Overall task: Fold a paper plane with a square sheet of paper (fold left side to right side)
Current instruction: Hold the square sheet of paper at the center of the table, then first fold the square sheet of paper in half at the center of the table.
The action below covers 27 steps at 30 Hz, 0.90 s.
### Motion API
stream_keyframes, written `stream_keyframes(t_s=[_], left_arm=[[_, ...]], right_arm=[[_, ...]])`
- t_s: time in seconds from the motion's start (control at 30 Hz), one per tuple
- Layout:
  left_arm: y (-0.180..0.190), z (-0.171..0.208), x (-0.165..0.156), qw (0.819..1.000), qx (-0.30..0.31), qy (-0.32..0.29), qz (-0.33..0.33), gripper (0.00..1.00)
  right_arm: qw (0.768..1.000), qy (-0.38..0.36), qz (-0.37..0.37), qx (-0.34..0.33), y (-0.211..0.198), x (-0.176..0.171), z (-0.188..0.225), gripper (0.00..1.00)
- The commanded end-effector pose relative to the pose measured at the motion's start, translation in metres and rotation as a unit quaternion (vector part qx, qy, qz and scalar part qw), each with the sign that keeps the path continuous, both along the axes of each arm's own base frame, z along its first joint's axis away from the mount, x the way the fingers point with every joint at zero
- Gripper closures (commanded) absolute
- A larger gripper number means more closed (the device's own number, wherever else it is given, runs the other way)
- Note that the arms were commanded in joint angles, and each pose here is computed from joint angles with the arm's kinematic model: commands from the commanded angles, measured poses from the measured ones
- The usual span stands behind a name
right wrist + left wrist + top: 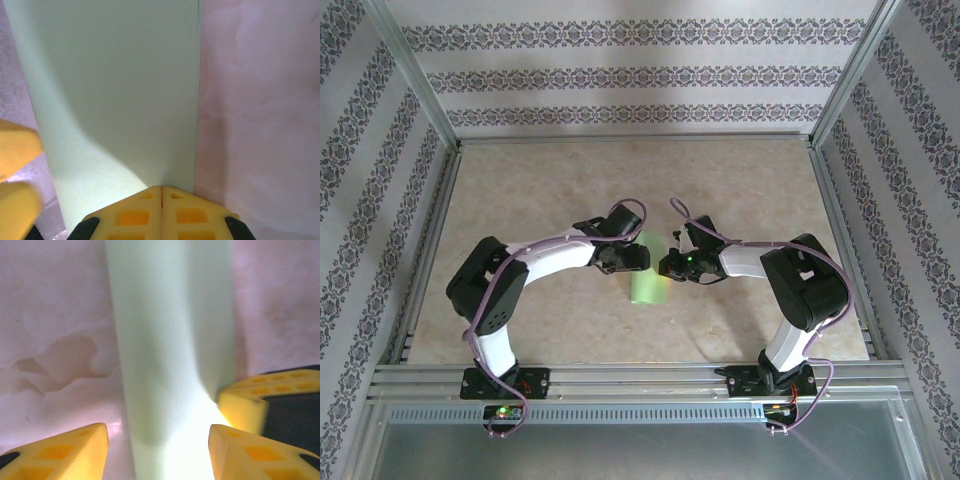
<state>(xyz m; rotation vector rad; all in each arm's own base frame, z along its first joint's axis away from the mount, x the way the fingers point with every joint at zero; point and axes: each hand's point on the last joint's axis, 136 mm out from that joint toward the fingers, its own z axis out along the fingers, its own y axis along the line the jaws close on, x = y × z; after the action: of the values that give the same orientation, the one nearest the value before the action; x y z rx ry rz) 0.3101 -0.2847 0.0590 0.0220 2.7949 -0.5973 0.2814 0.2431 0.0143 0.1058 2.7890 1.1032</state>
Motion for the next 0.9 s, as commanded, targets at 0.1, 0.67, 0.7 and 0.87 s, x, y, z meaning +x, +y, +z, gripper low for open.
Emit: stream_keyframes(t_s=[0.1, 0.67, 0.7, 0.87], left_arm=[[-0.014, 0.029, 0.007, 0.995, -0.081, -0.041, -0.028, 0.66], [-0.03, -0.03, -0.003, 0.993, -0.103, 0.027, -0.057, 0.83], [-0.028, -0.034, -0.003, 0.993, -0.101, 0.03, -0.052, 0.83], [-0.02, -0.044, -0.004, 0.993, -0.104, 0.038, -0.034, 0.84]], right_arm=[[0.996, 0.054, 0.0, -0.075, -0.022, -0.027, -0.04, 1.0], [0.994, 0.055, 0.003, -0.098, -0.029, -0.031, -0.041, 1.0], [0.993, 0.055, 0.003, -0.1, -0.029, -0.031, -0.042, 1.0], [0.993, 0.057, 0.004, -0.108, -0.031, -0.031, -0.044, 1.0]])
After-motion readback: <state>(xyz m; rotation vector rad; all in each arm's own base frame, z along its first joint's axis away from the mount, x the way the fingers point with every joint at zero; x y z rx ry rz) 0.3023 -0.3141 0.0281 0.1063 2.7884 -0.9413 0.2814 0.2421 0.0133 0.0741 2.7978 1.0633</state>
